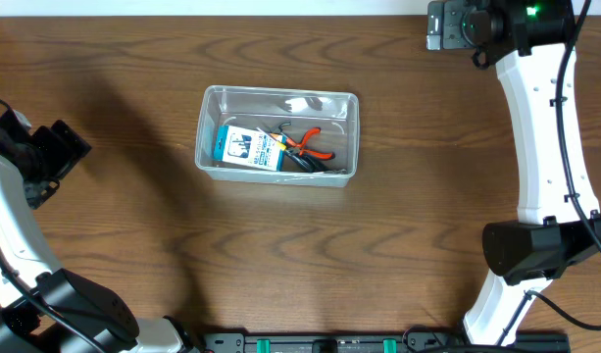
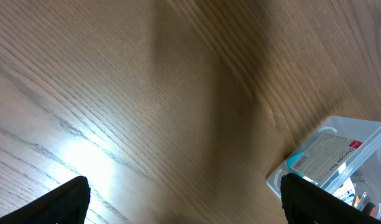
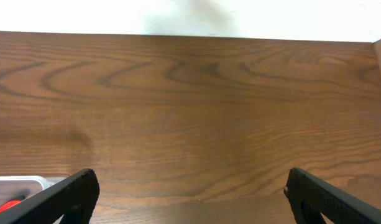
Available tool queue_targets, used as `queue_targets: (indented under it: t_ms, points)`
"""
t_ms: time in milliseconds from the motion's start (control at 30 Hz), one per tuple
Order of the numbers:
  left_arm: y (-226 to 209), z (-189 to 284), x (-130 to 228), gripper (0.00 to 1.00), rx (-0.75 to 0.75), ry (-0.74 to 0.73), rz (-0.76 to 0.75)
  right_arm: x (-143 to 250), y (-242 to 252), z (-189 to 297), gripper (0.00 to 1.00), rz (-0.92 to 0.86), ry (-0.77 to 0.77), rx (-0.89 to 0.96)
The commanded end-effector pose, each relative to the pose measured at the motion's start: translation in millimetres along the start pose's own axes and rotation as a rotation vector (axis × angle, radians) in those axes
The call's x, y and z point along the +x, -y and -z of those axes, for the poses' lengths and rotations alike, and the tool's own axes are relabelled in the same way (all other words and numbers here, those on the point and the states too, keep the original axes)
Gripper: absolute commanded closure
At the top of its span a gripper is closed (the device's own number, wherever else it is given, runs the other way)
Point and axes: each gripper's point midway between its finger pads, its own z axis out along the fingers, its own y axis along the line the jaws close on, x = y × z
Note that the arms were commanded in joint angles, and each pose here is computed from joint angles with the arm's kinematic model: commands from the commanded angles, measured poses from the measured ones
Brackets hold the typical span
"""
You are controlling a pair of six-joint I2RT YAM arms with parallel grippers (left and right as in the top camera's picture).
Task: Pack container
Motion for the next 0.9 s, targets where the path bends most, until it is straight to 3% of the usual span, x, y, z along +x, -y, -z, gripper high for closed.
queue_targets:
  t_ms: [0, 867]
  points:
    - [2.2, 5.3, -2.2, 0.1, -0.001, 0.016, -0.024, -0.8, 1.8, -0.8, 0.01, -0.019, 0.0, -0.007]
    - [2.2, 5.3, -2.2, 0.1, -0.001, 0.016, -0.025, -1.6, 1.4, 1.9, 0.01, -0.019, 0.005, -0.009]
